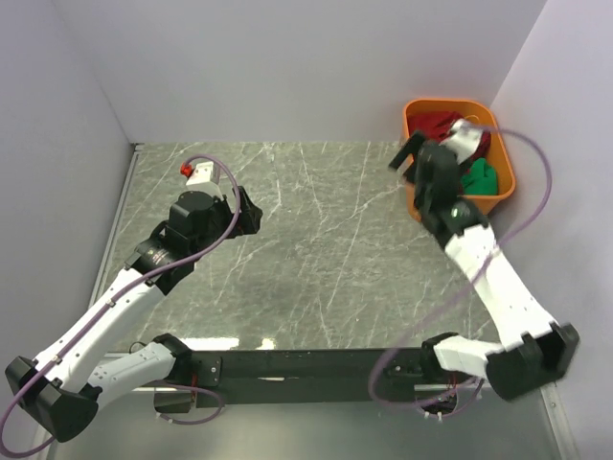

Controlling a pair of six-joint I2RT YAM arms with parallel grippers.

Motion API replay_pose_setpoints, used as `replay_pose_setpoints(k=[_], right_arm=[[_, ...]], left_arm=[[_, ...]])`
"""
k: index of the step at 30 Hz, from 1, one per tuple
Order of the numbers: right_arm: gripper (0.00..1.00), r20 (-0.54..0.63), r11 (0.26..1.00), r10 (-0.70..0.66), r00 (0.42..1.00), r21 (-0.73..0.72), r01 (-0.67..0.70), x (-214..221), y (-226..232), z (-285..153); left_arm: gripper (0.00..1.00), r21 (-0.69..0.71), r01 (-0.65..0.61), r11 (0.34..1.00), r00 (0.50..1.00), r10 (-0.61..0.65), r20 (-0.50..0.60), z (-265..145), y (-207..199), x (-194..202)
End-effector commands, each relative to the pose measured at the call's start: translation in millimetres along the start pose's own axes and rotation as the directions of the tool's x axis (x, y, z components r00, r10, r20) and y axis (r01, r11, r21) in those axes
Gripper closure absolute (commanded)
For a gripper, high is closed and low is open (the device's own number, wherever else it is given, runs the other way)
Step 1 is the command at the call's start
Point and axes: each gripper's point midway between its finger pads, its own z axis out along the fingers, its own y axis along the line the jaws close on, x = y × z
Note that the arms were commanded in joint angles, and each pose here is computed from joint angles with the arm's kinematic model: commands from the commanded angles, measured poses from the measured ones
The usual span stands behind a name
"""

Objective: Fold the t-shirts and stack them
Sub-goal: Grab the tshirt from the pile

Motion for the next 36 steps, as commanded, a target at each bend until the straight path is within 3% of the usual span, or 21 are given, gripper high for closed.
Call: replay_pose_setpoints(k=[1, 2, 3, 5, 7, 8, 9, 11, 14, 22, 25, 31, 32, 35, 36], right_arm=[[0.03, -0.009, 0.993, 0.004, 1.0, 0.122, -0.002, -34, -34, 43], [0.03, 0.027, 0.99, 0.025, 0.999, 0.139, -0.028, -59, -35, 51], [0.03, -0.017, 0.981, 0.011, 1.0, 0.192, -0.007, -49, -47, 71], [0.03, 0.024, 0.966, 0.049, 0.998, 0.253, -0.054, -80, -64, 89], [0.04, -0.057, 0.949, 0.046, 0.997, 0.315, -0.025, -60, -81, 119], [0.06, -0.028, 0.942, 0.068, 0.997, 0.33, -0.055, -79, -86, 125], [0.07, -0.105, 0.923, 0.061, 0.993, 0.385, -0.016, -56, -100, 139], [0.09, -0.111, 0.908, 0.085, 0.99, 0.418, -0.031, -61, -106, 147], [0.09, -0.175, 0.888, 0.083, 0.981, 0.459, 0.006, -34, -119, 156], [0.1, -0.229, 0.89, 0.122, 0.966, 0.455, -0.004, 12, -129, 168], [0.16, -0.239, 0.894, 0.124, 0.963, 0.447, -0.004, 17, -128, 175], [0.51, -0.193, 0.905, 0.111, 0.975, 0.426, -0.018, -3, -121, 185], [0.69, -0.194, 0.905, 0.105, 0.975, 0.425, -0.013, -5, -120, 187], [0.99, -0.21, 0.905, 0.093, 0.973, 0.425, 0.005, -7, -119, 196], [1.0, -0.208, 0.905, 0.095, 0.974, 0.425, 0.003, -9, -118, 195]], left_arm=[[0.01, 0.019, 0.022, 1.0, 1.0, -0.022, 0.02, -6, -11, -17], [0.01, 0.017, 0.019, 1.0, 1.0, -0.019, 0.014, -7, -11, -18], [0.01, 0.015, 0.017, 1.0, 1.0, -0.018, 0.007, -7, -10, -16], [0.01, 0.012, 0.015, 1.0, 1.0, -0.015, 0.003, -8, -10, -16], [0.01, 0.016, 0.019, 1.0, 1.0, -0.019, 0.006, -9, -11, -17], [0.01, 0.013, 0.019, 1.0, 1.0, -0.019, 0.006, -9, -10, -17], [0.01, 0.02, 0.022, 1.0, 1.0, -0.022, 0.01, -10, -11, -18], [0.01, 0.027, 0.023, 0.999, 1.0, -0.023, 0.012, -11, -12, -18], [0.01, 0.041, 0.023, 0.999, 1.0, -0.023, 0.012, -10, -16, -20], [0.01, 0.046, 0.017, 0.999, 1.0, -0.017, -0.007, -8, -16, -15], [0.01, 0.038, 0.021, 0.999, 1.0, -0.021, -0.006, -7, -14, -13], [0.02, 0.033, 0.025, 0.999, 0.999, -0.024, -0.022, -4, -14, -10], [0.02, 0.032, 0.026, 0.999, 1.0, -0.026, -0.018, -4, -14, -12], [0.02, 0.024, 0.025, 0.999, 0.999, -0.024, -0.02, -2, -14, -12], [0.02, 0.018, 0.024, 1.0, 0.999, -0.024, -0.025, -1, -13, -10]])
